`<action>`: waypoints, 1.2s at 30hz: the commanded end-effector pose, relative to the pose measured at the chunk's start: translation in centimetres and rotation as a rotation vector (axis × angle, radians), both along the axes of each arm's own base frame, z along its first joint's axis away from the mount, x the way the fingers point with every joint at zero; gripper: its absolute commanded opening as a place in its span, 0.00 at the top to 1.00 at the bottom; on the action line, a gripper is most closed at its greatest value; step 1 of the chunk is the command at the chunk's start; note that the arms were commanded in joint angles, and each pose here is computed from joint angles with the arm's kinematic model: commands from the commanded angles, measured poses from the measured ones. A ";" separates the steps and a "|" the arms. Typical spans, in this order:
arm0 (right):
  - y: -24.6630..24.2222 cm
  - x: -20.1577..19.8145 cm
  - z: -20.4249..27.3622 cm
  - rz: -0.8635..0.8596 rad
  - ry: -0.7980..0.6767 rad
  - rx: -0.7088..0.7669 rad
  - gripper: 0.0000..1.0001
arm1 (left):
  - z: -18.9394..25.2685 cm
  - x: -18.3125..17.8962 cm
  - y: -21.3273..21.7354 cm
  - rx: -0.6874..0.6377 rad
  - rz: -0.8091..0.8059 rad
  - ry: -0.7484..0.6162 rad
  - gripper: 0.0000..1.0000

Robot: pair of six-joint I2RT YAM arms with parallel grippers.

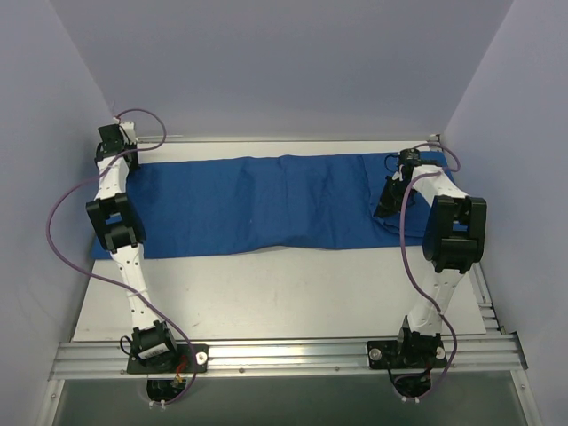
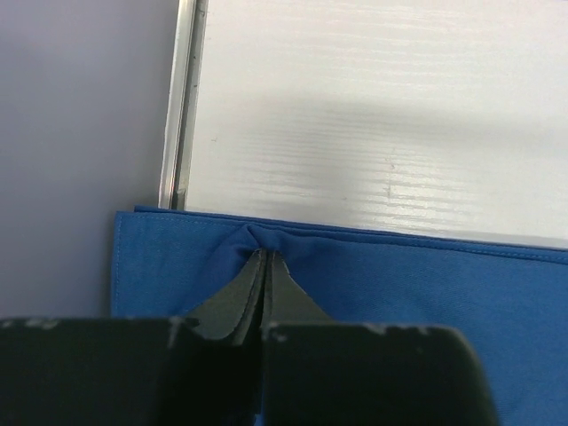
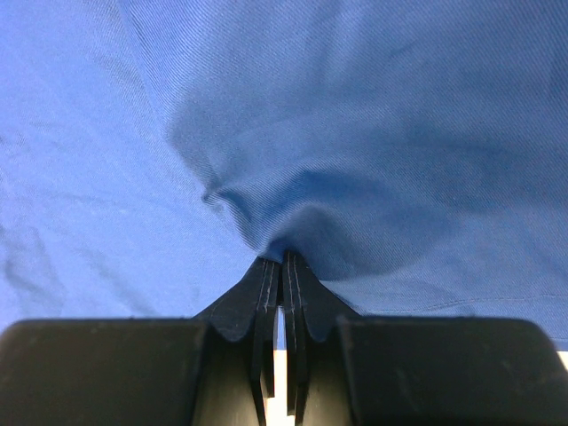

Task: Open and lay out the surgical kit
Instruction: Open the surgical kit at the center of the board.

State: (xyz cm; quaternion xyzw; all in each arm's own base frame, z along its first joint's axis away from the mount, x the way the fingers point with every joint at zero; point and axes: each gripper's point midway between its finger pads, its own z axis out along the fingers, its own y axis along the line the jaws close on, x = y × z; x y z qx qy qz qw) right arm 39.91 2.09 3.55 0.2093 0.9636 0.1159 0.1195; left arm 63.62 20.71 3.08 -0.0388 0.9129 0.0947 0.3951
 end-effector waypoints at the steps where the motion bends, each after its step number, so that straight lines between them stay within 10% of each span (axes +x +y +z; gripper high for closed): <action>1: 0.4 0.7 1.5 0.013 -0.026 0.015 1.00 | 1.2 -1.7 0.5 0.003 0.083 0.041 0.98; 20: 0.4 4.3 4.7 -0.026 -0.058 -0.057 1.00 | 13.1 -5.4 -4.8 -0.173 0.360 -0.063 0.98; 36: -3.1 -5.9 10.6 -0.138 0.029 -0.182 1.00 | 21.7 -26.4 -14.3 -0.392 0.429 -0.084 0.98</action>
